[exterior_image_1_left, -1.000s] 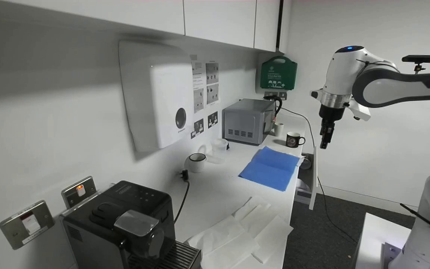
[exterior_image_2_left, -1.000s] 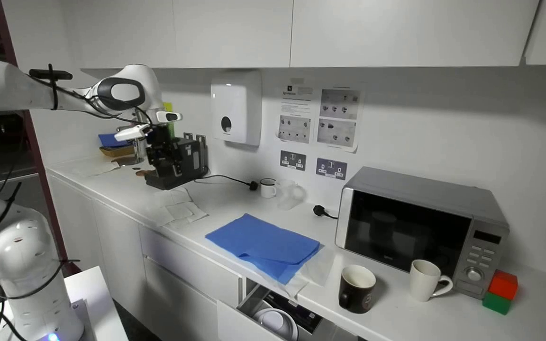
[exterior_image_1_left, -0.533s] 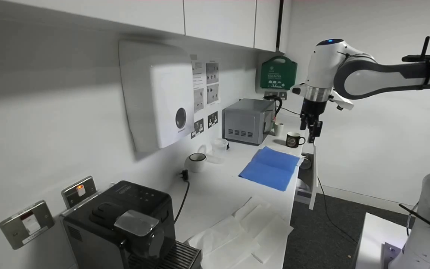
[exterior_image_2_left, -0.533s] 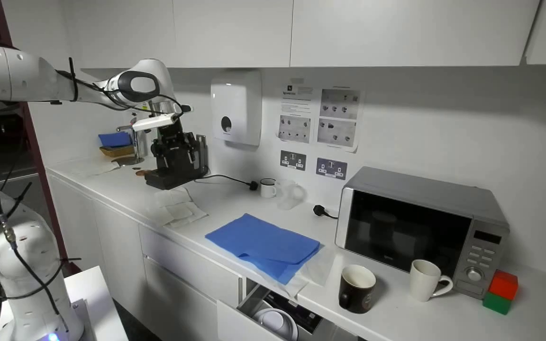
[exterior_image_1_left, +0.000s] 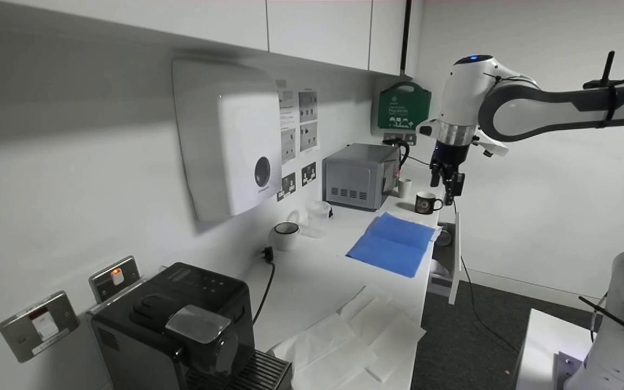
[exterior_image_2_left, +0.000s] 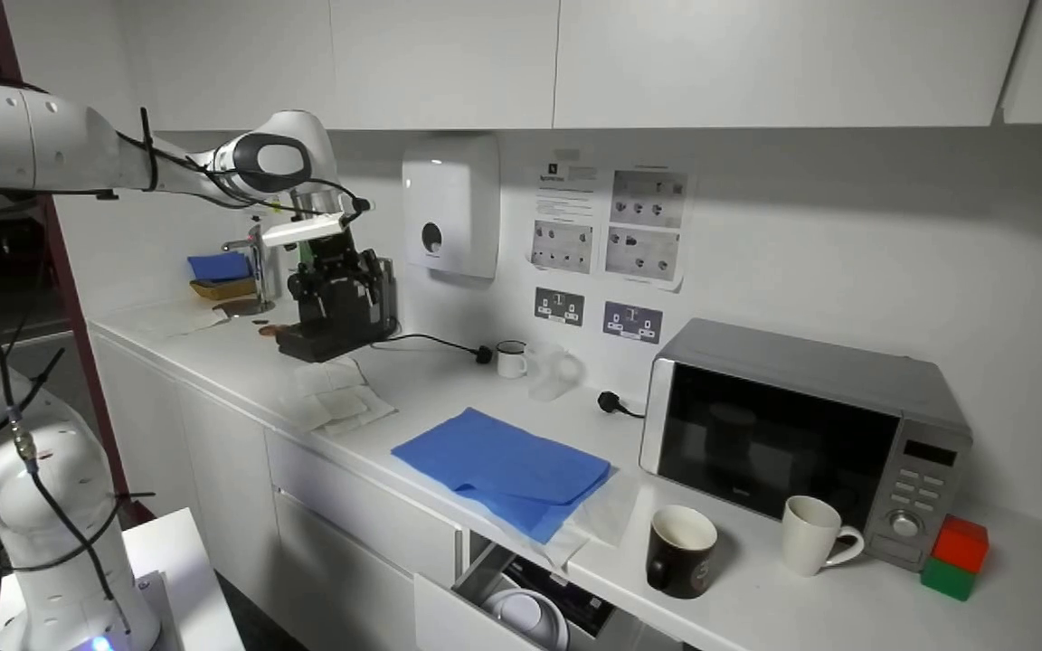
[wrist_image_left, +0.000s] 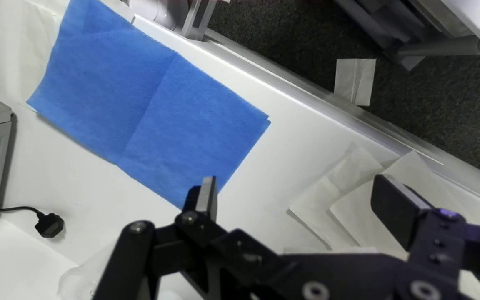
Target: Move the paper to the right
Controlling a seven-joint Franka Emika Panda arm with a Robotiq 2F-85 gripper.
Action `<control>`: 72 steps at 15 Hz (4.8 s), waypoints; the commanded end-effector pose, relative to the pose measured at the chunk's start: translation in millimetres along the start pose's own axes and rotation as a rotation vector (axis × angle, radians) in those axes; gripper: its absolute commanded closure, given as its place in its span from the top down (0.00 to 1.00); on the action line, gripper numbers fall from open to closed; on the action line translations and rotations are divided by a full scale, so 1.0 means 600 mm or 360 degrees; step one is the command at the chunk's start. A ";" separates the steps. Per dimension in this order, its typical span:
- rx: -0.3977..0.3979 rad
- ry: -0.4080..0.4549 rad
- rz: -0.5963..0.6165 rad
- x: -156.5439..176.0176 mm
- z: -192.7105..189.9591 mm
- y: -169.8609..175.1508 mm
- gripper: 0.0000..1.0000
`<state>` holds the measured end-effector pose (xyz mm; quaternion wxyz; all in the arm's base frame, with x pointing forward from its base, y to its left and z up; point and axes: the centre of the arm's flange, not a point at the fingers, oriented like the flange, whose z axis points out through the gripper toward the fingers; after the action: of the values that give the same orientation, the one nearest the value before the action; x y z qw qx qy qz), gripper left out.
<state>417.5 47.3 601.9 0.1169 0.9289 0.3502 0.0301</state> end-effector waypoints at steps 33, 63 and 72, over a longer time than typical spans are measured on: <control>0.0006 0.0198 -0.1007 0.207 0.088 -0.179 1.00; 0.0515 0.0021 -0.1161 0.264 0.335 -0.351 1.00; 0.0526 -0.0068 -0.1159 0.237 0.371 -0.354 1.00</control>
<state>423.4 265.7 327.6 -0.0351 0.7566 0.6456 -0.0975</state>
